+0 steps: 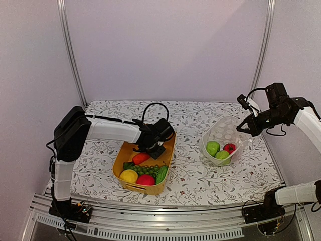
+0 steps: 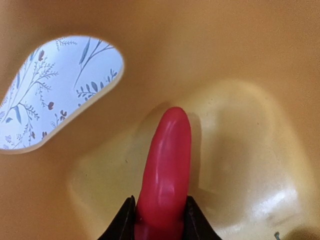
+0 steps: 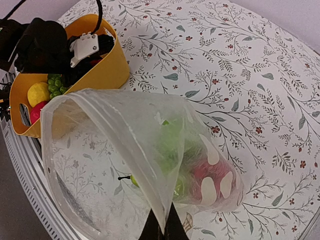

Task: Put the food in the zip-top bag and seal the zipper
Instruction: Pick up the fake vegetable from the bin.

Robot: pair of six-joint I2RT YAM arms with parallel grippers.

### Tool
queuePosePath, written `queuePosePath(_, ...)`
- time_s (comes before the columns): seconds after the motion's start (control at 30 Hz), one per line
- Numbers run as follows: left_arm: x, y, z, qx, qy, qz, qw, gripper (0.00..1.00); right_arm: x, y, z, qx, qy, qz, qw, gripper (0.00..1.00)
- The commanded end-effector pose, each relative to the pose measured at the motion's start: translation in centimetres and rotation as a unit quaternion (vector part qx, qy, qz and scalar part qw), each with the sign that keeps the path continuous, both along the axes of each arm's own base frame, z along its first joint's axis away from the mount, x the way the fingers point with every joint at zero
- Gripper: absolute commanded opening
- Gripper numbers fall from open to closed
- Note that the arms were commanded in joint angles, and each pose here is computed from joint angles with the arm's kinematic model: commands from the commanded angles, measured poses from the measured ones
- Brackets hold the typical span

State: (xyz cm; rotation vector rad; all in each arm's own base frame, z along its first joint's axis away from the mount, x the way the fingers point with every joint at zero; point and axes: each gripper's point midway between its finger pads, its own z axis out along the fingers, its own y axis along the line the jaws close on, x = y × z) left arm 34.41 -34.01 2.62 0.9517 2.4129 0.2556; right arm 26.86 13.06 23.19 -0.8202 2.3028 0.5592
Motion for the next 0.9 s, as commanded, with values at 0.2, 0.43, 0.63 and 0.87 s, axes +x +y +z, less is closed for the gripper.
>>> queuePosePath(0.2, -3.9, -3.2, 14.6, -0.133, -0.123, -0.018, 0.983, 0.17, -0.8, 0.2, -0.3, 0.001, 0.011, 0.010, 1.000, 0.00)
queuePosePath(0.43, -9.9, -9.2, 26.0, -0.296, -0.211, -0.142, 0.921, 0.11, -1.2, 0.5, 0.4, 0.004, 0.010, 0.013, 1.000, 0.00)
queuePosePath(0.63, -15.1, -14.1, 32.8, -0.403, -0.248, -0.239, 0.848, 0.09, -1.6, 0.6, 0.7, 0.008, 0.010, 0.017, 1.000, 0.00)
queuePosePath(0.87, -21.0, -18.3, 36.8, -0.483, -0.287, -0.350, 0.750, 0.08, -2.1, 0.9, 0.7, 0.012, 0.022, 0.028, 0.999, 0.00)
